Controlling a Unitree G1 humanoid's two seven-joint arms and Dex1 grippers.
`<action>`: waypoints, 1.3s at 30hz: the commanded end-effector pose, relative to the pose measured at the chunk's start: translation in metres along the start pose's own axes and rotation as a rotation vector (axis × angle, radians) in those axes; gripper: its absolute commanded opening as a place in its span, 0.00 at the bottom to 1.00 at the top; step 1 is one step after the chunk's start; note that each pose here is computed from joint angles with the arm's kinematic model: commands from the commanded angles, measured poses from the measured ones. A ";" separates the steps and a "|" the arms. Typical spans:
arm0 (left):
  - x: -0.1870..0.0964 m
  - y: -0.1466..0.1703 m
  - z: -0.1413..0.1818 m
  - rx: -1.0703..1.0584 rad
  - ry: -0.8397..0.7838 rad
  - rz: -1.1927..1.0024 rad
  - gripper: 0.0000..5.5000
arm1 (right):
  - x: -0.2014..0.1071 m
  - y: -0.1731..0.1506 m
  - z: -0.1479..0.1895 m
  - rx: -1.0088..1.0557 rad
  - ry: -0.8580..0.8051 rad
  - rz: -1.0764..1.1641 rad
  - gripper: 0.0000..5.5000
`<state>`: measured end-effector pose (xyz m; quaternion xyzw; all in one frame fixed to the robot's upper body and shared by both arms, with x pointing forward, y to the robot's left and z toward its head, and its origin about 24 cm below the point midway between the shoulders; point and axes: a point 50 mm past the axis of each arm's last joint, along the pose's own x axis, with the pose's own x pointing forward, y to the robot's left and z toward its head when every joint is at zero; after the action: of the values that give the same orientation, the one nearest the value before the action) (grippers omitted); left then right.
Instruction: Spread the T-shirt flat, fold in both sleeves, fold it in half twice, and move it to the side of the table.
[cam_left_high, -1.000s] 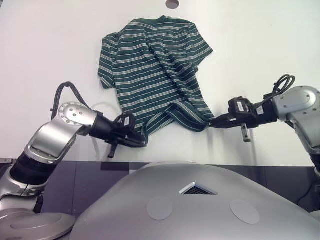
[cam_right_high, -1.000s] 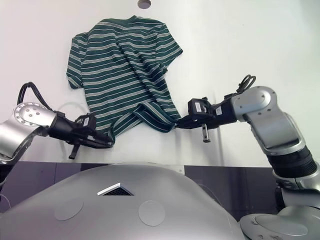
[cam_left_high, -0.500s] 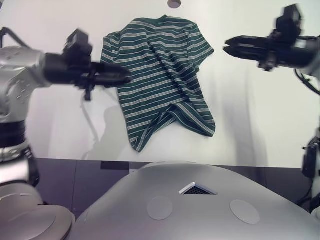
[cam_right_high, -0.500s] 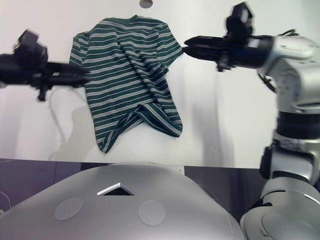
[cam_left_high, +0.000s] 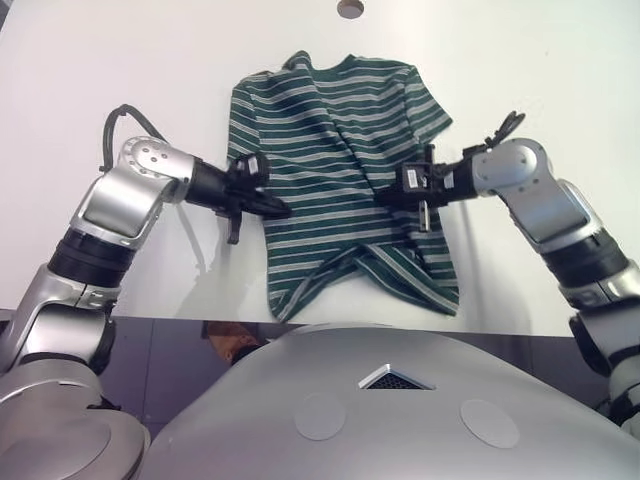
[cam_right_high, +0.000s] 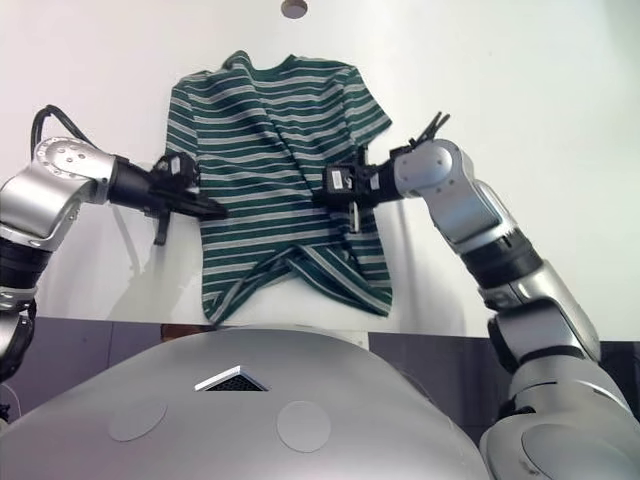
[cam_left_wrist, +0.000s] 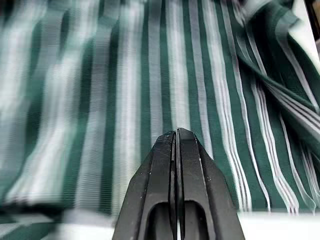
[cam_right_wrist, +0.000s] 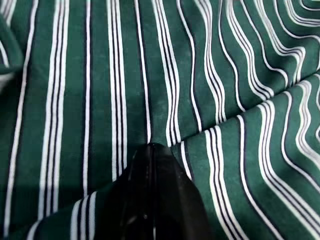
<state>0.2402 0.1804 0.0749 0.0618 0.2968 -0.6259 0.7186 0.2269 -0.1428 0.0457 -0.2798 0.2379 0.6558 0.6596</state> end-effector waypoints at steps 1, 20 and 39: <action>-0.045 0.031 0.036 -0.082 -0.259 0.295 0.00 | 0.010 0.015 -0.010 0.104 0.019 0.003 0.00; -0.038 0.030 -0.073 -0.500 -0.074 0.458 0.20 | -0.008 -0.060 0.042 0.238 -0.419 -0.576 0.00; -0.093 0.082 -0.065 -0.548 -0.218 0.870 0.00 | 0.009 -0.062 0.015 0.233 -0.239 -0.635 0.00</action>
<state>0.2885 0.2947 0.0431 -0.1154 0.3068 -0.2085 0.9214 0.2824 -0.1204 0.0545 -0.1765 0.1314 0.4374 0.8719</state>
